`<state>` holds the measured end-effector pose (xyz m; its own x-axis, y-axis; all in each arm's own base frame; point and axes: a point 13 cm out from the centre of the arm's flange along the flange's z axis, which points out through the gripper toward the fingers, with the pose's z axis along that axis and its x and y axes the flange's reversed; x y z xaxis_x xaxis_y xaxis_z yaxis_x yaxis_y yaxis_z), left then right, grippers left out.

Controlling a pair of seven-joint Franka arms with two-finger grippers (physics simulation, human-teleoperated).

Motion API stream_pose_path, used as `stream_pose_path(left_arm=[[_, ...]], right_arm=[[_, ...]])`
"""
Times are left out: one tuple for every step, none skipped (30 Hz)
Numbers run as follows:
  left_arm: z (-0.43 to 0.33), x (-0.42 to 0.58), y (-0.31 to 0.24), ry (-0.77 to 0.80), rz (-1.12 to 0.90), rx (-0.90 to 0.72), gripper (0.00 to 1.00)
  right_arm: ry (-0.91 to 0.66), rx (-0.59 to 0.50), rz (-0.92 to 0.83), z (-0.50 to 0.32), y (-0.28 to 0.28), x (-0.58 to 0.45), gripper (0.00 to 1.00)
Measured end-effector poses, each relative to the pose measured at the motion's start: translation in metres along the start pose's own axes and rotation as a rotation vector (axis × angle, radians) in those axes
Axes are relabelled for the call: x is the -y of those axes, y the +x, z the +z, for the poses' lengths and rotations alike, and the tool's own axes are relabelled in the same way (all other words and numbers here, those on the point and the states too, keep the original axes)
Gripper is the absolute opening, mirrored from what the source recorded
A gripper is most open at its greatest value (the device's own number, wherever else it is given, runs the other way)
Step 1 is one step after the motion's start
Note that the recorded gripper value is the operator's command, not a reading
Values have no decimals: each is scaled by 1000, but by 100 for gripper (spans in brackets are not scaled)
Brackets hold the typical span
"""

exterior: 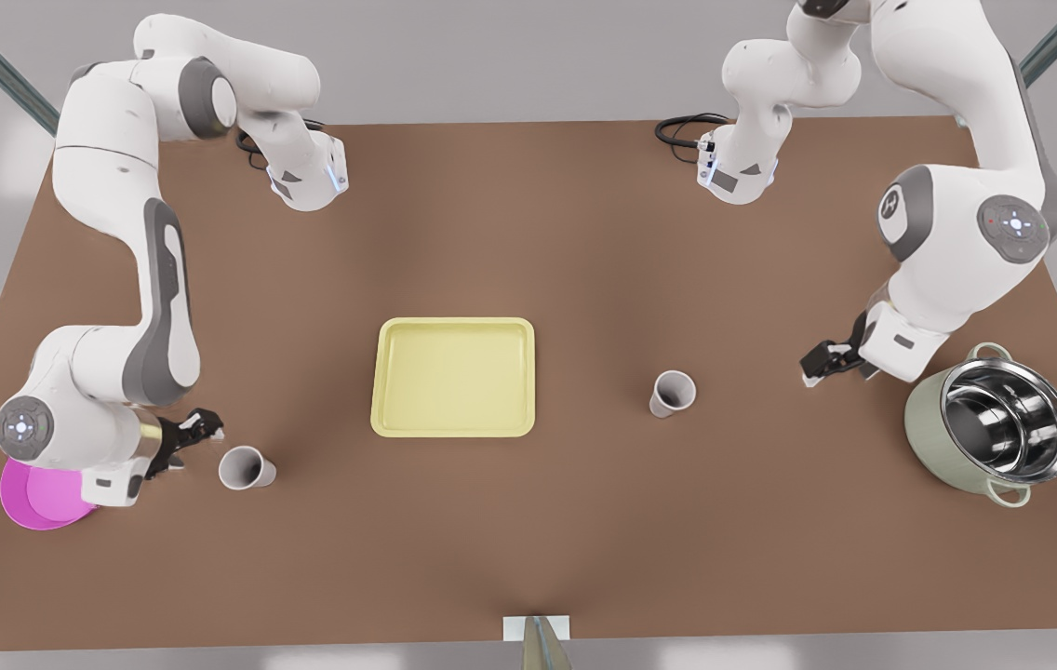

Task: Use the left arm to pick up the white IKEA cup from the tray and place it on the middle-left position; use the right arm to pick up the white IKEA cup from the tray and place it on the middle-right position

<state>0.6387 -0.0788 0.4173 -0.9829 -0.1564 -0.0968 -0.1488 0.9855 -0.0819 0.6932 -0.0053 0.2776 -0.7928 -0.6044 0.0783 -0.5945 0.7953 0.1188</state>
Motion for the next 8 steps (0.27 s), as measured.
stream_pose_path(left_arm=[[0, -7, 4, -4, 4, -19, 100], [1, -11, 7, -8, 11, -35, 100], [1, -13, 11, -10, 22, -48, 100], [2, -14, 13, -12, 33, -59, 100], [2, -15, 16, -14, 44, -69, 100], [2, -16, 17, -15, 53, -77, 100], [3, -18, 18, -16, 61, -85, 100], [3, -19, 20, -17, 69, -90, 100]], right_arm=[[7, 6, 6, -25, -1, -17, 100], [8, 14, 20, -44, -3, -31, 100], [12, 22, 30, -61, -12, -53, 100], [24, 20, 44, -73, -18, -73, 100], [33, 16, 72, -82, -19, -83, 100], [37, 10, 106, -86, -19, -89, 100], [40, 3, 144, -88, -17, -91, 100], [42, -4, 183, -88, -14, -91, 100]])
